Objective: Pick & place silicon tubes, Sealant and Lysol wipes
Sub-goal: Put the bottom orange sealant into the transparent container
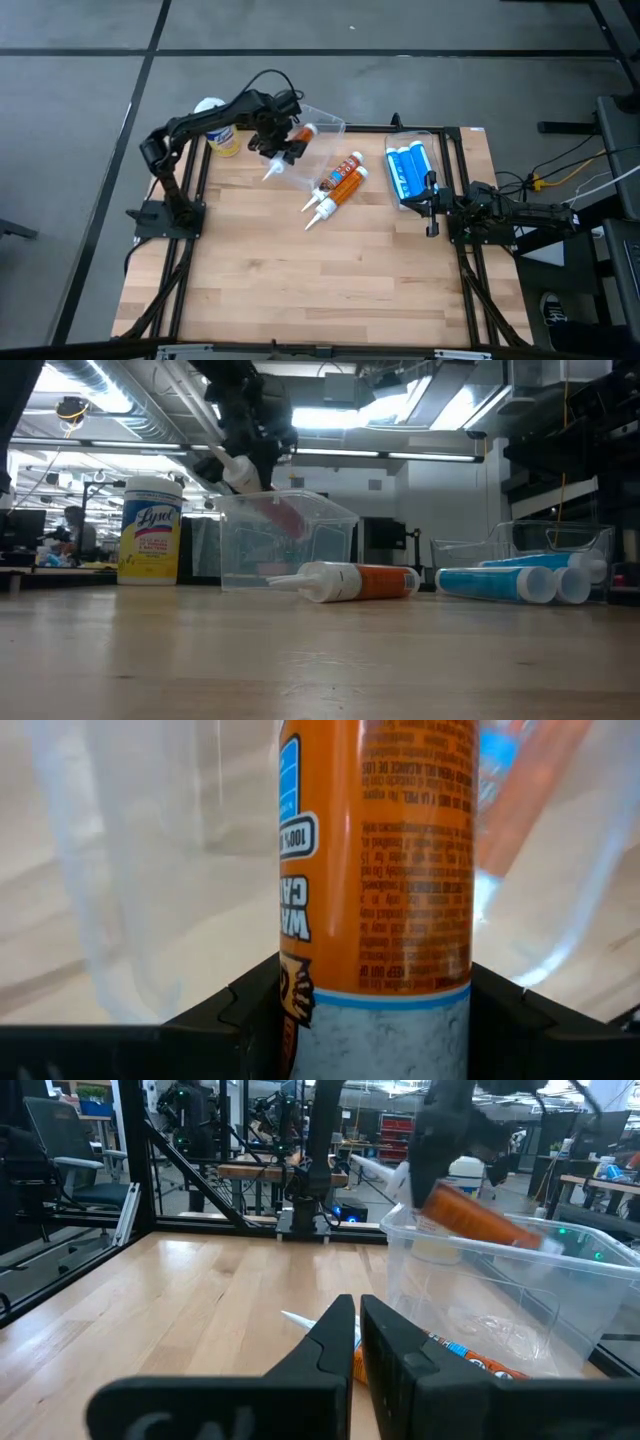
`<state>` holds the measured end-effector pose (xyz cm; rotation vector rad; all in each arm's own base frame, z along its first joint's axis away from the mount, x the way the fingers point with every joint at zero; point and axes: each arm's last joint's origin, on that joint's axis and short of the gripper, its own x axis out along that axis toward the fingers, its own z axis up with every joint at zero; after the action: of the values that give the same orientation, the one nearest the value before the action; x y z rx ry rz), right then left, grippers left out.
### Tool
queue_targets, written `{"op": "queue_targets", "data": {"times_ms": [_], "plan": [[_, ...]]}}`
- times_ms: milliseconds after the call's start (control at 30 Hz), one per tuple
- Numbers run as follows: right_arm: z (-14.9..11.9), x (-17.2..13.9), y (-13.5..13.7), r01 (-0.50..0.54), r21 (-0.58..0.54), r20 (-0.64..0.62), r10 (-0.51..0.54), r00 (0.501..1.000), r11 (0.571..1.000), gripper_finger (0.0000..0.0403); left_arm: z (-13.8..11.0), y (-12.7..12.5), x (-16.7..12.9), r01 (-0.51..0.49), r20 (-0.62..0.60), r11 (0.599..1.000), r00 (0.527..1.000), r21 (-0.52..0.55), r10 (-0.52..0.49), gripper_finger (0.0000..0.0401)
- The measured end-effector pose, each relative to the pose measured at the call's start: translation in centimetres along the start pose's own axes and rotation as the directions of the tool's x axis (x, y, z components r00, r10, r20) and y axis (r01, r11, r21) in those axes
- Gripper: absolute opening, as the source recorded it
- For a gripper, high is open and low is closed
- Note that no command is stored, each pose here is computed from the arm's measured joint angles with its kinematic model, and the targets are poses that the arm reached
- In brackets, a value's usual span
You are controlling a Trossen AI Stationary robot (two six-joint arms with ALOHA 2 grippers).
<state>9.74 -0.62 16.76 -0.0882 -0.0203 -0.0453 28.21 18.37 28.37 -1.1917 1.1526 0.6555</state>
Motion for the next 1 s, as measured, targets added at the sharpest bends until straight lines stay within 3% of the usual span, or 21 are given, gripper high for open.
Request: {"op": "queue_targets", "data": {"times_ms": [300,567,867,1000], "plan": [[0.0,0.0,0.0,0.0,0.0,0.0,0.0,1.0,1.0,0.0025,1.5,-0.2,3.2,-0.046,-0.037,0.999,0.998,0.015,0.046,0.0205],[0.0,0.0,0.0,0.0,0.0,0.0,0.0,1.0,1.0,0.0025,2.0,0.0,3.3,-0.037,-0.021,0.999,0.999,0.011,0.037,0.0205],[0.0,0.0,0.0,0.0,0.0,0.0,0.0,1.0,1.0,0.0025,2.1,0.6,3.2,-0.099,-0.002,0.994,0.995,-0.036,0.099,0.0205],[0.0,0.0,0.0,0.0,0.0,0.0,0.0,1.0,1.0,0.0025,2.1,0.6,3.2,-0.097,0.0,0.995,0.995,-0.031,0.097,0.0253]]}}
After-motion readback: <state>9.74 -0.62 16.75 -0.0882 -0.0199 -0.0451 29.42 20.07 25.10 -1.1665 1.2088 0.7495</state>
